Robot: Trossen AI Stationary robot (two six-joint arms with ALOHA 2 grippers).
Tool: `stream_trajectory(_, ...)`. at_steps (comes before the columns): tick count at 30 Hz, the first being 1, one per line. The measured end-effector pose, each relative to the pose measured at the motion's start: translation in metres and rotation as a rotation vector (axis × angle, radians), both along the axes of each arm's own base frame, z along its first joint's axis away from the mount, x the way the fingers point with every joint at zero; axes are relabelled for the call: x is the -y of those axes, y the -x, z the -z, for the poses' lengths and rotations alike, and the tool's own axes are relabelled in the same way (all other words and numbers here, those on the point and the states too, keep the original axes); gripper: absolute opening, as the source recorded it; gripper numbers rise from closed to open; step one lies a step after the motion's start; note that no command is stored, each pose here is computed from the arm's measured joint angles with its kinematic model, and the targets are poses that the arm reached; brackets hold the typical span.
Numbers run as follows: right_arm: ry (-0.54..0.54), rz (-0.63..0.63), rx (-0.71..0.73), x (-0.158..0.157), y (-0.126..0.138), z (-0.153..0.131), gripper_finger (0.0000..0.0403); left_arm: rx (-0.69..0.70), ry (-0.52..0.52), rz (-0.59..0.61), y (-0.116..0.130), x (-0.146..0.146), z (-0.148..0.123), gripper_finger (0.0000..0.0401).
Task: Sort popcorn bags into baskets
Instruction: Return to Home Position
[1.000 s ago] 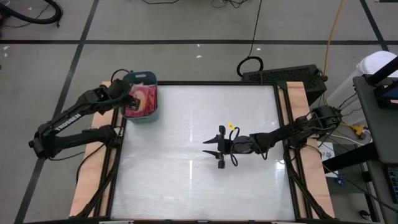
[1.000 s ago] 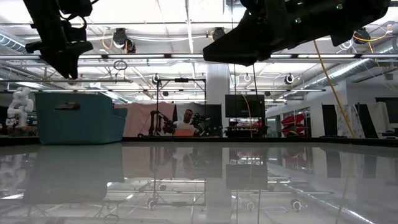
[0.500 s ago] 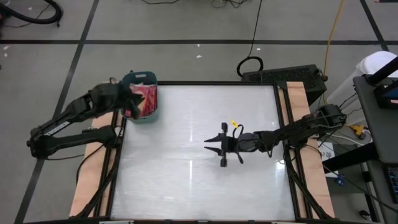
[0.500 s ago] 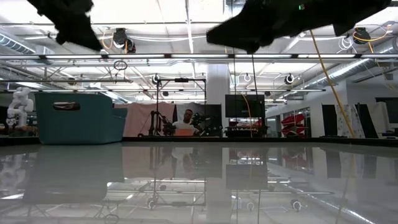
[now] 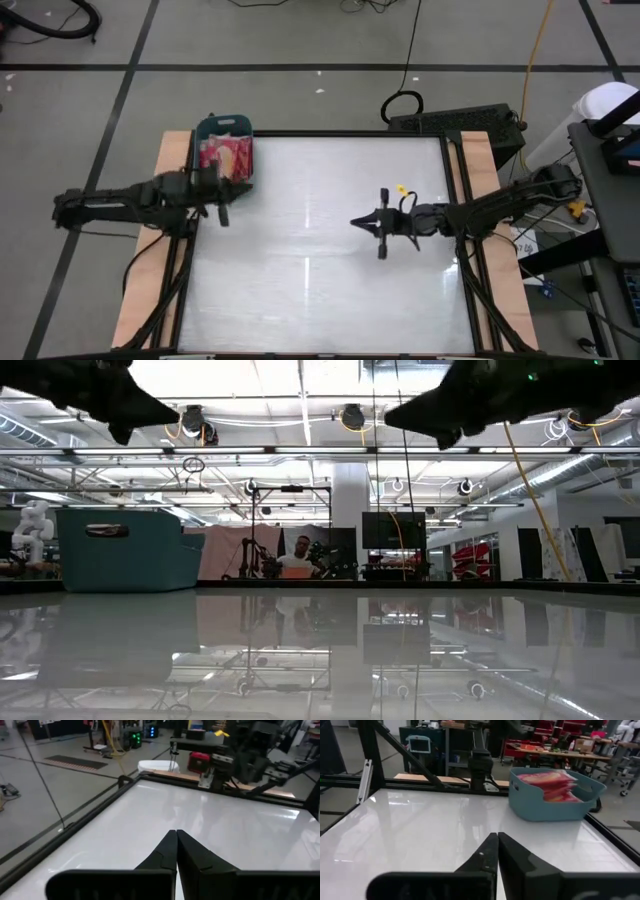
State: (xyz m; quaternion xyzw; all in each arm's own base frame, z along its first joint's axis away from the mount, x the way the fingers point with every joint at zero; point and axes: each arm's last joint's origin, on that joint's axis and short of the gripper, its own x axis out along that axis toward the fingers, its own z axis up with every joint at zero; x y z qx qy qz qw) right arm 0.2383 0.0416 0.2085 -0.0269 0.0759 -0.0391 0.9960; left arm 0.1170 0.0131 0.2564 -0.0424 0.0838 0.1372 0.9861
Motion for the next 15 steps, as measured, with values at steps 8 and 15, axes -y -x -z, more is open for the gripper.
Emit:
stream_trajectory(8, 0.019, 0.028, -0.001, 0.013, 0.027, 0.012, 0.0001, 0.027, -0.007, 0.034, -0.008, 0.011, 0.028, 0.0003)
stream_trajectory(15, 0.037, 0.03, -0.019, 0.017, 0.048, 0.028, 0.0001, 0.015, -0.015, 0.061, -0.009, 0.017, 0.048, 0.0003)
